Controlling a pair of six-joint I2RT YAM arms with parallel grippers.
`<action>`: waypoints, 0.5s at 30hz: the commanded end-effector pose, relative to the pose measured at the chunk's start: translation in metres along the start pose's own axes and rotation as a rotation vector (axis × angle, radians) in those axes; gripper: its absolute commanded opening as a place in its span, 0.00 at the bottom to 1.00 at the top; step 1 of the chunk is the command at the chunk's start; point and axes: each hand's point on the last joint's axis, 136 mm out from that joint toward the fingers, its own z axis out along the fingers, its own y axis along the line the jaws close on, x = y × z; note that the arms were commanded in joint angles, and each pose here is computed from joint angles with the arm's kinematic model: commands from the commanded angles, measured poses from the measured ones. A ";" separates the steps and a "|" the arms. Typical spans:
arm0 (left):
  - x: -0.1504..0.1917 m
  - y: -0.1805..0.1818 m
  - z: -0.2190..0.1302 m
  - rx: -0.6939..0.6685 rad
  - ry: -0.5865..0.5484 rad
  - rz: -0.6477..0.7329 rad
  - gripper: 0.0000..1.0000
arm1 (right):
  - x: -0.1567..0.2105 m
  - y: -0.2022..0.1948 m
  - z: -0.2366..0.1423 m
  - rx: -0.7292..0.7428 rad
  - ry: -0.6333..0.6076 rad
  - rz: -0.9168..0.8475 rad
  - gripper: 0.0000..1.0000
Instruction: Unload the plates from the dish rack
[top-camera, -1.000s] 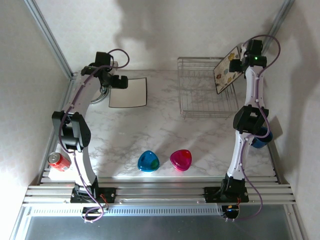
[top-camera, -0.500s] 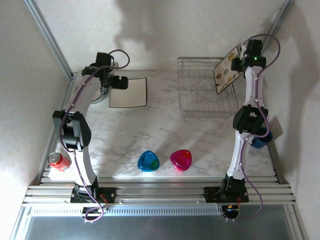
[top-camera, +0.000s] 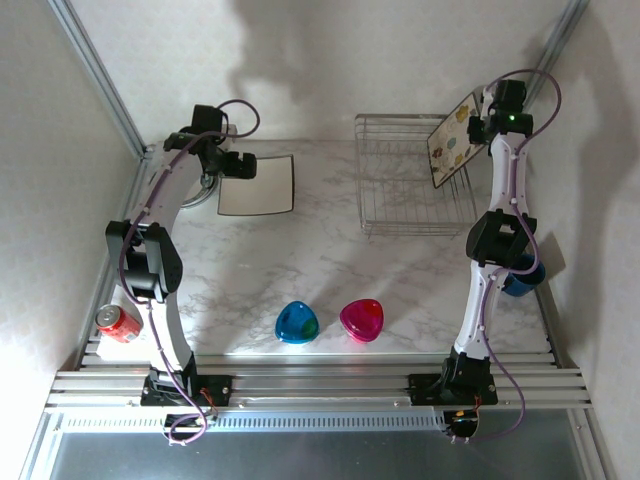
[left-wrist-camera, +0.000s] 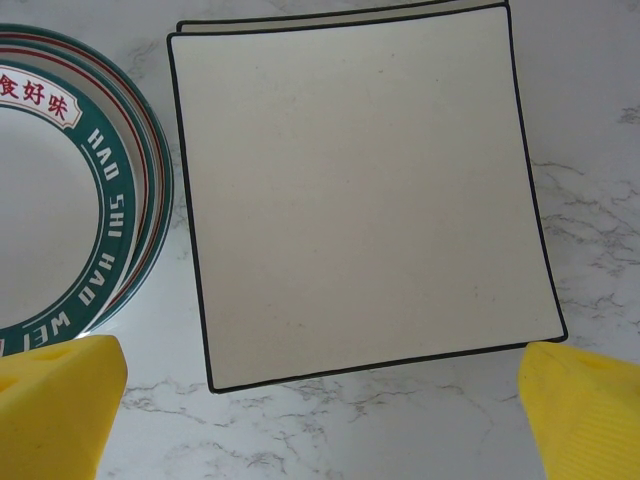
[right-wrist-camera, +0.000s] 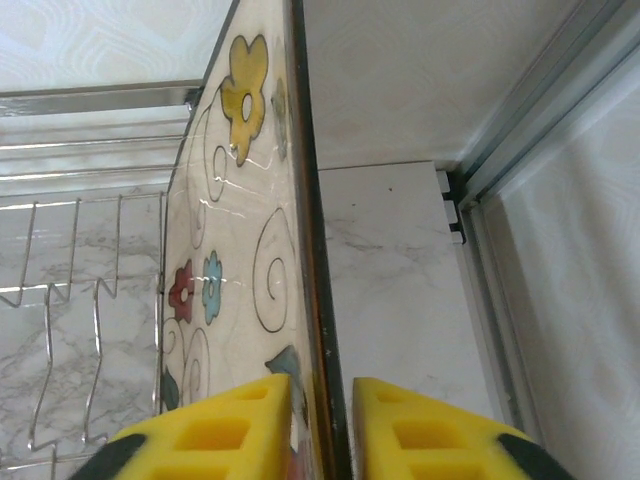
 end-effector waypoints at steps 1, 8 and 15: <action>-0.001 0.003 -0.003 0.001 0.001 -0.001 0.99 | -0.012 0.002 -0.007 -0.005 -0.040 0.003 0.18; 0.002 0.002 -0.003 0.005 0.011 -0.009 0.99 | -0.012 0.001 -0.009 0.000 -0.036 0.011 0.01; 0.009 0.004 0.000 -0.005 0.038 -0.021 1.00 | -0.016 0.005 -0.016 -0.006 -0.045 0.009 0.00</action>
